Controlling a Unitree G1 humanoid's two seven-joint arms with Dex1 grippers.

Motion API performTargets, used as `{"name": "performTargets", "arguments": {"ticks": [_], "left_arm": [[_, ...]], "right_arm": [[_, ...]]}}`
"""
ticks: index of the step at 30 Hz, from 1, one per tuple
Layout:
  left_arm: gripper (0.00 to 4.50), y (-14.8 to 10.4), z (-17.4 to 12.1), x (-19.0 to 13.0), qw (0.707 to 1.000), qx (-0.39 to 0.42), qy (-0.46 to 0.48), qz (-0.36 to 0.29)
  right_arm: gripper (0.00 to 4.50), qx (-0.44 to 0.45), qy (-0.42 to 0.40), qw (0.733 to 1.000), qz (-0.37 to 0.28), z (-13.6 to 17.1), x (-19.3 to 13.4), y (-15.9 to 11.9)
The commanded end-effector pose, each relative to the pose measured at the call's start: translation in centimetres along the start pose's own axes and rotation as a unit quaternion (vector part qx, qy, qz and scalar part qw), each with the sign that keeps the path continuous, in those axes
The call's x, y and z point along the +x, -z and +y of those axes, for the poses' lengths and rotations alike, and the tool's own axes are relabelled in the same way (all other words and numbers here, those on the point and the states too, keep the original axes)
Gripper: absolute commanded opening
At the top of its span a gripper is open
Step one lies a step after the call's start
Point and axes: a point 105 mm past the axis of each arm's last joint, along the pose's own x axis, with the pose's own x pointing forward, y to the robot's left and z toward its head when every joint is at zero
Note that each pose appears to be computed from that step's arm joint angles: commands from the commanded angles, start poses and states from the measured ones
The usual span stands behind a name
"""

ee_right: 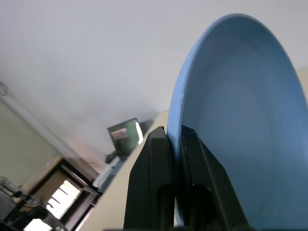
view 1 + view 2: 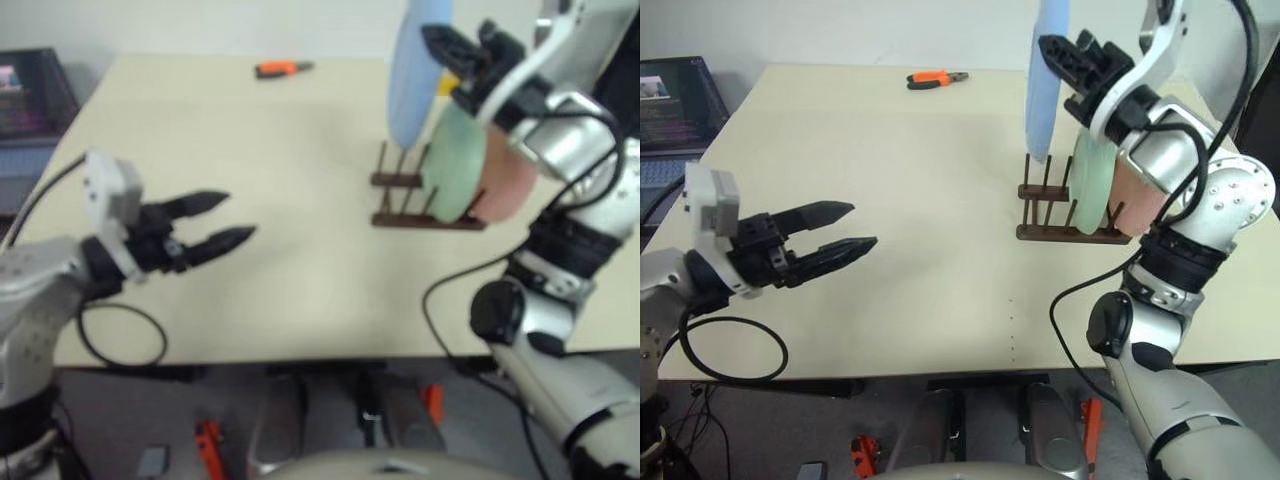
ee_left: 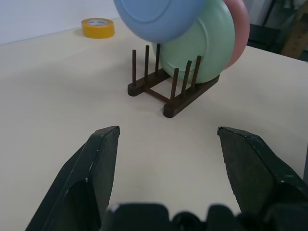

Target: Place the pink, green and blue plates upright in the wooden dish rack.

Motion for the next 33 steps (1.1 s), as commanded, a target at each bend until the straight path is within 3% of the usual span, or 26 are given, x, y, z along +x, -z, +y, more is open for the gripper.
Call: {"name": "performTargets", "arguments": {"ticks": [1,33], "left_arm": [[3.55,-0.8,0.0,0.3,1.000,0.014,0.008,-0.014],[3.55,-0.7,0.6,0.7,1.000,0.011,-0.002,-0.012]], "right_arm": [[0.00,-0.005,-0.011,1.000,-0.016,1.1,-0.9,-0.6],[0.00,0.016,-0.024,0.998,0.058,-0.6,-2.2,2.1]]}}
